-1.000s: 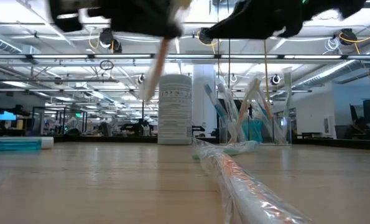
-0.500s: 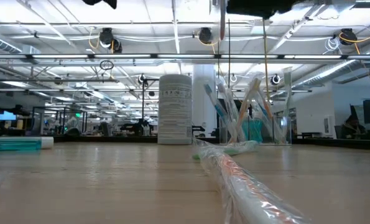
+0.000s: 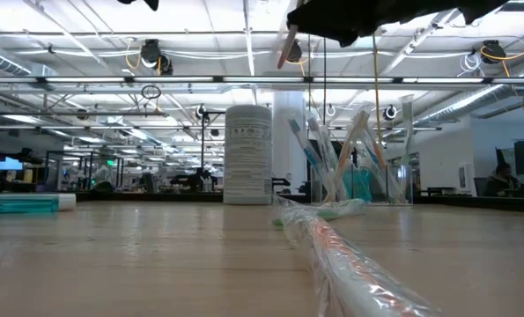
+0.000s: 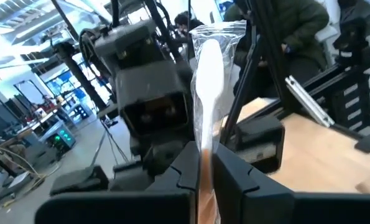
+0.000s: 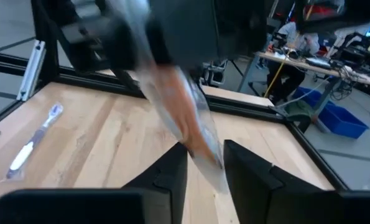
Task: Pick & Place toothbrushing station
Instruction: Put the white and orange toothbrush into the transparent mesh organizer
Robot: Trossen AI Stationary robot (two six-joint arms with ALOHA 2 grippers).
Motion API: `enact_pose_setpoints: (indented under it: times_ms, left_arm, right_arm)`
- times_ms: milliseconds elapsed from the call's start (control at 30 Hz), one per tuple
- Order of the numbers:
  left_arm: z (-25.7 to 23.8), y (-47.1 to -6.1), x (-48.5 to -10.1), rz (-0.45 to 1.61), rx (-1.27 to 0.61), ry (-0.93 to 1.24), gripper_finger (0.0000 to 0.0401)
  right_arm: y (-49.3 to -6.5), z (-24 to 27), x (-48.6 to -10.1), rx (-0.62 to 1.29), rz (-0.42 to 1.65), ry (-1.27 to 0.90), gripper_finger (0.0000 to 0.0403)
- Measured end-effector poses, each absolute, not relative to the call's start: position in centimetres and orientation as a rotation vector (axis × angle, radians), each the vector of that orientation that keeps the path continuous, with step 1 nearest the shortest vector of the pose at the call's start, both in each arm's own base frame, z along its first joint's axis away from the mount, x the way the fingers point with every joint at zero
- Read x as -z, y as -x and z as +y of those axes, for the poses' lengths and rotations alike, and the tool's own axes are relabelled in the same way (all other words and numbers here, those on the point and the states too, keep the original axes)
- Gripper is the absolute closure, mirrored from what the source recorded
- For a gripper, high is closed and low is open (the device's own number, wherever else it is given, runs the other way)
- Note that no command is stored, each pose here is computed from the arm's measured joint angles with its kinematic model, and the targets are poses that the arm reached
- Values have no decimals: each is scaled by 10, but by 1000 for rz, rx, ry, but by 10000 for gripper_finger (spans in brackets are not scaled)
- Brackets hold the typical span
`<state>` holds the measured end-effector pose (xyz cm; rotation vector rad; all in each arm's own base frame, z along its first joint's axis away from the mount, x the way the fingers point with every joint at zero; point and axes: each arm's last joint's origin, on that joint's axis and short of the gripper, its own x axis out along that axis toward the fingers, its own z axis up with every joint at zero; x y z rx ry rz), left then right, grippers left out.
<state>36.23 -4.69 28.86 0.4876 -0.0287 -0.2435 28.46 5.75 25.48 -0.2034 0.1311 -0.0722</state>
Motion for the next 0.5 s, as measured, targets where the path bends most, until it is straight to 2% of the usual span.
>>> enact_pose_setpoints:
  times_ms: [233, 500]
  left_arm:
    - [-45, -363, -290, -15, 164, -486, 368]
    - [-40, -363, -285, 65, 26, -500, 356]
  right_arm:
    - [-283, 58, -257, 69, 126, 224, 363]
    - [-282, 55, -253, 158, 176, 237, 366]
